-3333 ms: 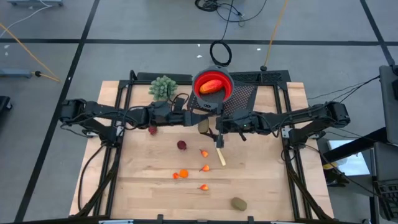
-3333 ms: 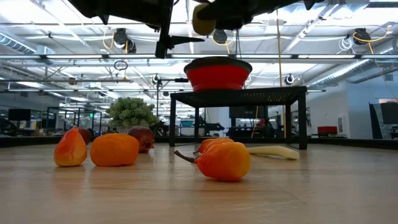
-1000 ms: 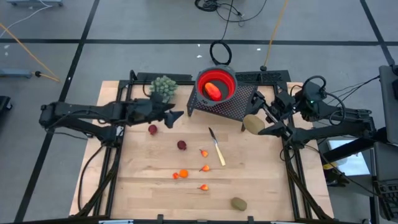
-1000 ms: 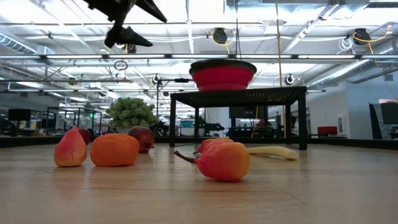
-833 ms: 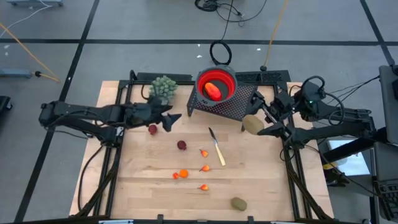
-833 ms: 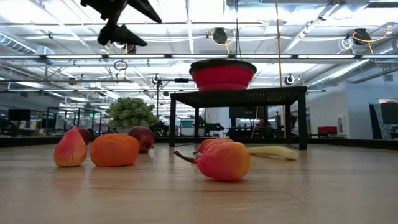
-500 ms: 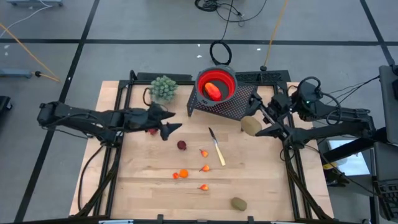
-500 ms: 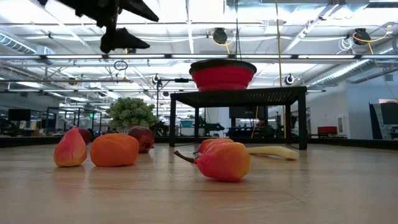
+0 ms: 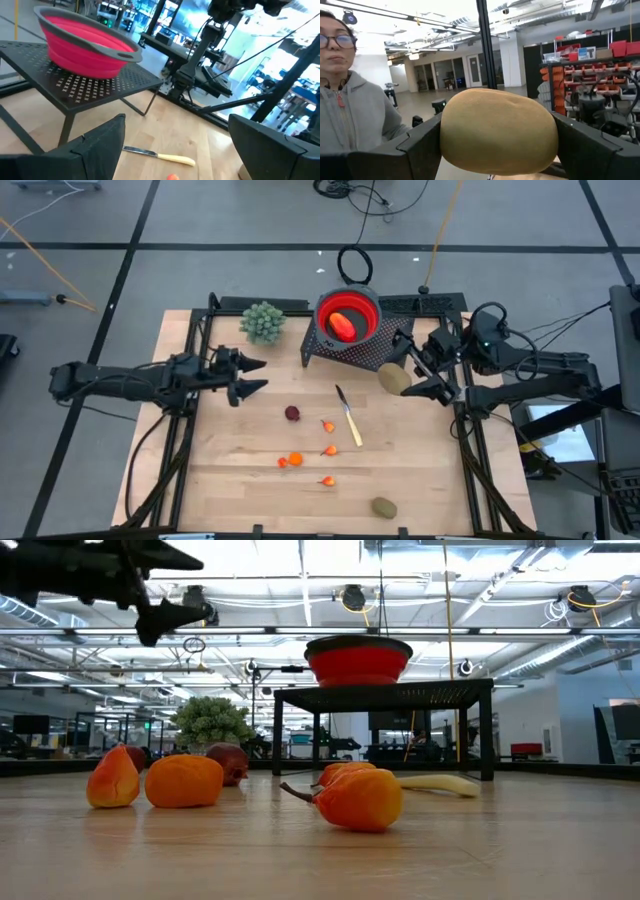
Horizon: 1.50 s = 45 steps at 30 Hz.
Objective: Pick & Place Fruit
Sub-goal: Put the green kiwi into the red strainer bowl on the shelf
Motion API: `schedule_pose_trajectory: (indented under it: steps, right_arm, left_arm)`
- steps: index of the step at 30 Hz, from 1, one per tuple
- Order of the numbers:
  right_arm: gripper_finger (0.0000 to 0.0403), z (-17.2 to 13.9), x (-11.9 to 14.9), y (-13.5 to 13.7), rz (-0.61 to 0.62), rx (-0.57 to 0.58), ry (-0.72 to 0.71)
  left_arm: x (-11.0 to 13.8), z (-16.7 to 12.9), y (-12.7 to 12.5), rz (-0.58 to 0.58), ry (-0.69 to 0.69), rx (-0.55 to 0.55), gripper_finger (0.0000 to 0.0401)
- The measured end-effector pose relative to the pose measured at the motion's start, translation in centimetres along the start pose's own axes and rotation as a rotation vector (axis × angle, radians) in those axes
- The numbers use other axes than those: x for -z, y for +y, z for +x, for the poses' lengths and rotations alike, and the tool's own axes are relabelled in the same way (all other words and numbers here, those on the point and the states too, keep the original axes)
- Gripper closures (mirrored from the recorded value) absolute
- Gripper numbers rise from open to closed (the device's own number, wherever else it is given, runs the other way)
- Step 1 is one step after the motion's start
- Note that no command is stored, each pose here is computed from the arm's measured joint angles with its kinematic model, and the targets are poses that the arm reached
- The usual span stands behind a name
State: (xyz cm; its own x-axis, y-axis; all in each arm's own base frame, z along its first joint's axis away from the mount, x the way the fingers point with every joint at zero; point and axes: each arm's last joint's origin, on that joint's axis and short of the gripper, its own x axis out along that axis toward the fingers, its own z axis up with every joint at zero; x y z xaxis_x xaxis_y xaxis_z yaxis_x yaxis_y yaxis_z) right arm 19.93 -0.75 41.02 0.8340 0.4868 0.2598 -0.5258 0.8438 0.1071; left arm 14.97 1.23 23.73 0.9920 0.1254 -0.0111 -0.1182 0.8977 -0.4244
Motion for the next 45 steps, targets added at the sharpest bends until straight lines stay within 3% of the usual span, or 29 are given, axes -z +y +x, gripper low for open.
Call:
schedule_pose_trajectory:
  steps: [10, 15, 23, 27, 31, 35, 45]
  right_arm:
    - [0.0090, 1.7, 0.5, -1.5, 0.052, -0.012, -0.081]
    - [0.0090, 1.9, 0.5, -2.6, 0.143, 0.174, -0.168]
    - [0.0089, 1.0, 0.1, -4.4, 0.434, 0.496, -0.409]
    - [0.0089, 0.5, -0.1, -4.9, 0.545, 0.546, -0.496]
    - [0.0089, 0.2, -0.2, -5.3, 0.568, 0.555, -0.515]
    - [0.0089, 0.0, -0.2, -5.5, 0.507, 0.580, -0.499]
    - [0.0089, -0.8, 1.2, -6.9, 0.014, 0.798, -0.149]
  left_arm:
    - [2.1, -2.2, 1.7, -0.014, -0.042, 0.005, 0.0048]
    - [2.8, -2.6, 2.2, -0.032, -0.038, 0.021, 0.0048]
    - [3.1, -2.6, 2.6, -0.014, -0.016, 0.002, 0.0048]
    - [3.1, -2.6, 2.6, 0.000, -0.019, -0.002, 0.0048]
    - [3.1, -2.6, 2.6, 0.007, -0.015, 0.005, 0.0048]
    - [3.1, -2.6, 2.5, 0.004, -0.002, 0.033, 0.0048]
    - [3.2, -2.6, 2.5, 0.019, 0.004, 0.046, 0.0048]
